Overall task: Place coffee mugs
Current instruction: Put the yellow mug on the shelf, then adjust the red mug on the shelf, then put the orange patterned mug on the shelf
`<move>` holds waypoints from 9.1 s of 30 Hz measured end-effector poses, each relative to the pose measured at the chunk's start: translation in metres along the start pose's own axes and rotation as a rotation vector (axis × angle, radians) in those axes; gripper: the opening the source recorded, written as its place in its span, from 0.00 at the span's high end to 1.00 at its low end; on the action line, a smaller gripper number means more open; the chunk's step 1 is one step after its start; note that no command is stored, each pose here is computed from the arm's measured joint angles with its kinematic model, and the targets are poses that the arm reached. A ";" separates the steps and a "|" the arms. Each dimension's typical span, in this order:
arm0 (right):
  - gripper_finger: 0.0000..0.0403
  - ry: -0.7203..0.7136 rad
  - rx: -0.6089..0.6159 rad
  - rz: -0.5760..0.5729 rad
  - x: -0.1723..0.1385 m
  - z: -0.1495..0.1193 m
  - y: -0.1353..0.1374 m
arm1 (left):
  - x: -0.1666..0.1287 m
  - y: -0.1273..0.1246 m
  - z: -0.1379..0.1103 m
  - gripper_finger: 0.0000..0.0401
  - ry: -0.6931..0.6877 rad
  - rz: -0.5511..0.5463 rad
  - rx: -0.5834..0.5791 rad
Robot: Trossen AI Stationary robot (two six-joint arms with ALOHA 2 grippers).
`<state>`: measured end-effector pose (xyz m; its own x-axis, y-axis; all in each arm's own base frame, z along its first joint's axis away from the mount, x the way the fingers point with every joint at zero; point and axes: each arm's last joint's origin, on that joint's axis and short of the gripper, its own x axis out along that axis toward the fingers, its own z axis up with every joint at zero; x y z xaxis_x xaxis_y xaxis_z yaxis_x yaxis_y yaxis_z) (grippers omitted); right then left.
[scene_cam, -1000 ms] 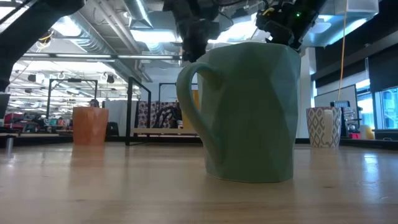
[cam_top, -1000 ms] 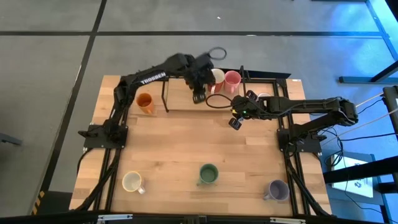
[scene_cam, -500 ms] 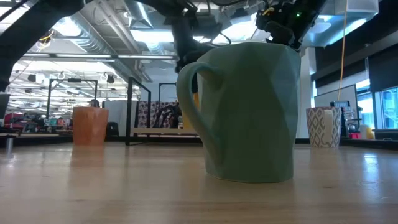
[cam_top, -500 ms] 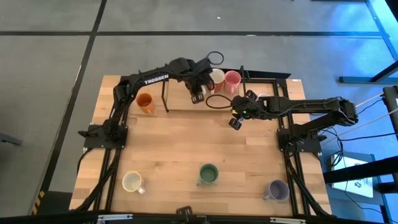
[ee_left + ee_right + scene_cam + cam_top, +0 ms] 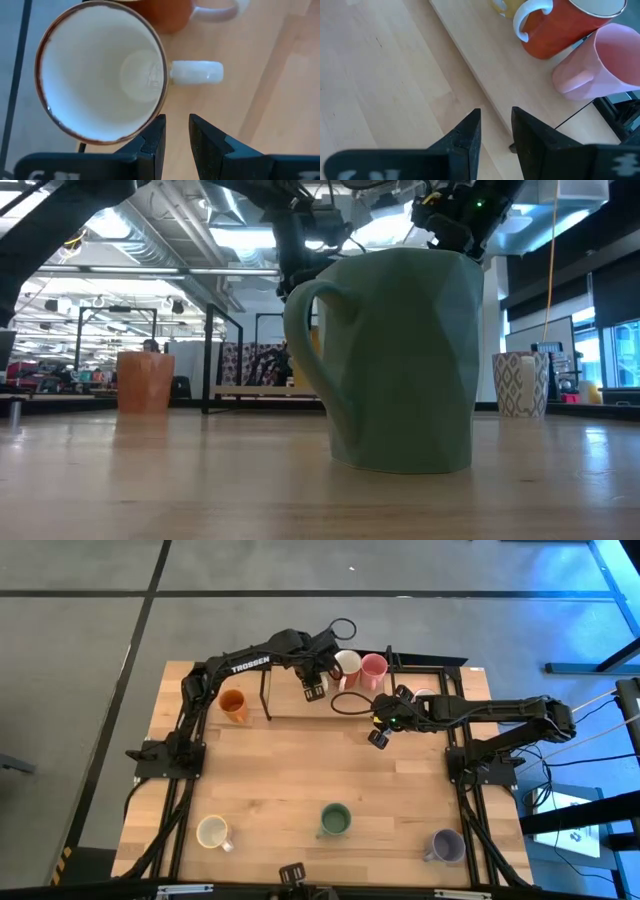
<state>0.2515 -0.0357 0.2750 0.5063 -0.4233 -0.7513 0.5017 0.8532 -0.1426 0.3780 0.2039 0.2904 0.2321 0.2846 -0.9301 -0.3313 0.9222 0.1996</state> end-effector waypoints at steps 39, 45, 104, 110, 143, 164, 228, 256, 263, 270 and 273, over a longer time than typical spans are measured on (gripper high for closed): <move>0.76 -0.026 0.011 -0.005 0.000 0.002 0.000 | -0.022 -0.029 0.052 0.80 -0.392 -0.159 0.097; 0.76 -0.026 0.011 -0.005 0.000 0.003 0.000 | -0.007 -0.028 0.055 0.80 -0.390 -0.138 0.091; 0.76 -0.026 0.011 -0.005 0.000 0.003 0.000 | -0.030 -0.010 0.046 0.88 -0.392 -0.076 0.068; 0.76 -0.027 0.011 -0.005 0.000 0.003 0.000 | -0.024 -0.005 0.034 0.88 -0.263 -0.077 0.099; 0.76 -0.022 0.009 -0.006 0.000 0.002 0.000 | 0.038 -0.016 0.045 0.88 -0.202 -0.132 0.116; 0.76 -0.022 0.009 -0.006 0.000 0.002 0.000 | 0.005 -0.013 0.046 0.88 -0.289 -0.116 0.086; 0.76 -0.183 0.021 0.574 -0.025 0.049 0.151 | -0.162 -0.129 -0.240 0.63 -0.174 -0.656 0.117; 0.76 0.175 -0.198 0.380 -0.050 -0.021 0.167 | -0.142 -0.239 -0.329 0.62 0.464 -0.493 -0.449; 0.76 0.161 -0.211 0.366 -0.049 -0.020 0.166 | -0.131 -0.261 -0.342 0.62 0.465 -0.391 -0.469; 0.76 0.158 -0.211 0.363 -0.049 -0.020 0.166 | -0.118 -0.274 -0.342 0.62 0.405 -0.301 -0.460; 0.76 0.158 -0.211 0.363 -0.049 -0.020 0.166 | -0.110 -0.281 -0.343 0.62 0.408 -0.261 -0.436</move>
<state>0.2959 0.1328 0.2752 0.5018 -0.0471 -0.8637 0.1493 0.9883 0.0328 0.1318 -0.1764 0.2312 0.0179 -0.1354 -0.9906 -0.6718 0.7322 -0.1122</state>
